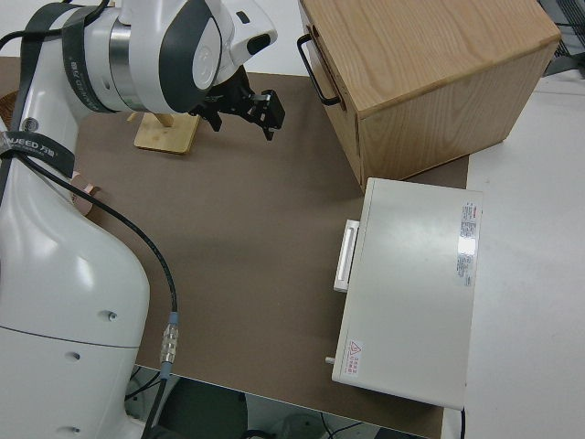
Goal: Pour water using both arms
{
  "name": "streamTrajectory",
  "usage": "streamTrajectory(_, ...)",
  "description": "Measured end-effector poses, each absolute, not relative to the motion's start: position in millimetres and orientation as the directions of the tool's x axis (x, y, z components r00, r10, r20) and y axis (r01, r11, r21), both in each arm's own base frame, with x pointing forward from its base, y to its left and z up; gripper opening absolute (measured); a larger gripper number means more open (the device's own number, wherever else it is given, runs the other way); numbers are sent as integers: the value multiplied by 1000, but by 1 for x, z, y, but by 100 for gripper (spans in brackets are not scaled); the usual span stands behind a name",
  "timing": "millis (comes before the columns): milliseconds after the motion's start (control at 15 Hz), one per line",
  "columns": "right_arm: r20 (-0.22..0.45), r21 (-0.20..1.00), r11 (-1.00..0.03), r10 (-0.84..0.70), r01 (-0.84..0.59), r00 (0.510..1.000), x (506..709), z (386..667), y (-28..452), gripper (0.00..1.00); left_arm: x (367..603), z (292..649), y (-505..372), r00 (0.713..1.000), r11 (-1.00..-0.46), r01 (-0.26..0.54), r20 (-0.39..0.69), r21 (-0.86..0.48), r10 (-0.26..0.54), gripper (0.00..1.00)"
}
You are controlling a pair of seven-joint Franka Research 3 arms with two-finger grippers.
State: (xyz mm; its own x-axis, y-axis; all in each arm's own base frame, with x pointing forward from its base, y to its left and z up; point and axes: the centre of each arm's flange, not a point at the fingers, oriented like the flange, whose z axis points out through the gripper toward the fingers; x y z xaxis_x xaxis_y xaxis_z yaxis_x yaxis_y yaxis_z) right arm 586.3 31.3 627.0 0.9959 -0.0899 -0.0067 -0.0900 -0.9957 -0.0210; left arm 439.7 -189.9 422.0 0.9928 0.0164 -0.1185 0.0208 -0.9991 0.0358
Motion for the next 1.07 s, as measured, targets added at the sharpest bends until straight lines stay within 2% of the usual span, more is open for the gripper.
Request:
streamTrajectory(467, -6, -51, -995, -82, -82, 997, 589, 627, 27, 99, 438, 420, -190, 988, -1000, 18, -153, 24, 14, 63)
streamTrajectory(800, 29, -59, -995, -84, -82, 996, 583, 646, 13, 99, 438, 424, -190, 987, -1000, 15, -162, 20, 12, 63)
streamTrajectory(1067, 30, -62, -994, -94, -92, 995, 578, 652, 4, 99, 438, 424, -190, 986, -1000, 14, -166, 18, 11, 63)
